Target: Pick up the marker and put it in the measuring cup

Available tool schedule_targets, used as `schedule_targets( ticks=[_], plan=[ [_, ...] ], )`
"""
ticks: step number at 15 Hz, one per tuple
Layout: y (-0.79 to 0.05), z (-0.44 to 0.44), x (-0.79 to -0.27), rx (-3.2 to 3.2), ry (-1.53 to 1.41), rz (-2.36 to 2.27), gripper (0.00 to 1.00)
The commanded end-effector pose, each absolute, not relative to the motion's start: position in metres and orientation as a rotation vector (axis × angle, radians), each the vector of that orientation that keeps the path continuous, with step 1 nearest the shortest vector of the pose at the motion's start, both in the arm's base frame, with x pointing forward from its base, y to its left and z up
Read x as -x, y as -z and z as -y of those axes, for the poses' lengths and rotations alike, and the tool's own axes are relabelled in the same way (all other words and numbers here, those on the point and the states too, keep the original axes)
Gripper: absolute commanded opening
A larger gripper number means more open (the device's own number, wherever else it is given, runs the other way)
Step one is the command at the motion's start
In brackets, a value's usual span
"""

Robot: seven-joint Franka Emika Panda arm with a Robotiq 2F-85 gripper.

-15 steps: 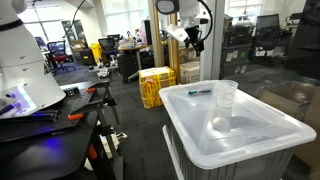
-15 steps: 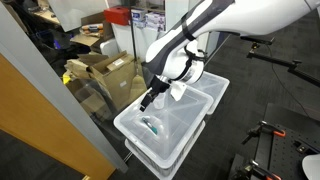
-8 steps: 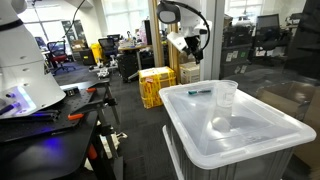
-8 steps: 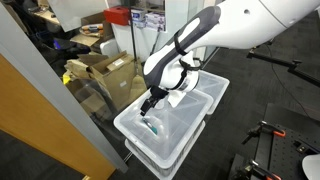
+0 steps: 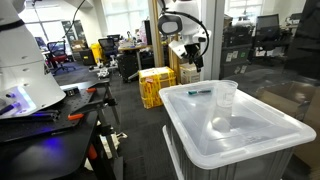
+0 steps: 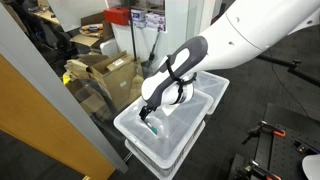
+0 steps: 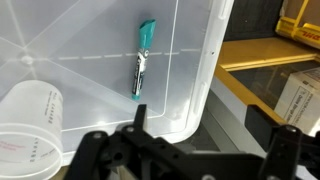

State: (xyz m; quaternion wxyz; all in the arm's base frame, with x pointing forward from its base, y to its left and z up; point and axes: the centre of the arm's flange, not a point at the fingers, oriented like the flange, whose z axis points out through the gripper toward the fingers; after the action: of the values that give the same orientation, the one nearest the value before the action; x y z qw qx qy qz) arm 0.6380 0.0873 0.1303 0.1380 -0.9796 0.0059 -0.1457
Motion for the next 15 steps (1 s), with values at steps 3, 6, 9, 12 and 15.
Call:
schedule_targets(
  ticks=[3, 6, 9, 12, 15],
  plan=[
    [-0.121, -0.099, -0.658, 2.916, 0.354, -0.082, 1.00],
    [-0.117, -0.098, -0.667, 2.934, 0.339, -0.090, 1.00],
    [-0.117, -0.098, -0.657, 2.941, 0.349, -0.069, 1.00],
    [-0.118, -0.096, -0.662, 2.917, 0.351, -0.072, 1.00],
    [-0.119, -0.098, -0.662, 2.973, 0.332, -0.128, 1.00]
  ],
)
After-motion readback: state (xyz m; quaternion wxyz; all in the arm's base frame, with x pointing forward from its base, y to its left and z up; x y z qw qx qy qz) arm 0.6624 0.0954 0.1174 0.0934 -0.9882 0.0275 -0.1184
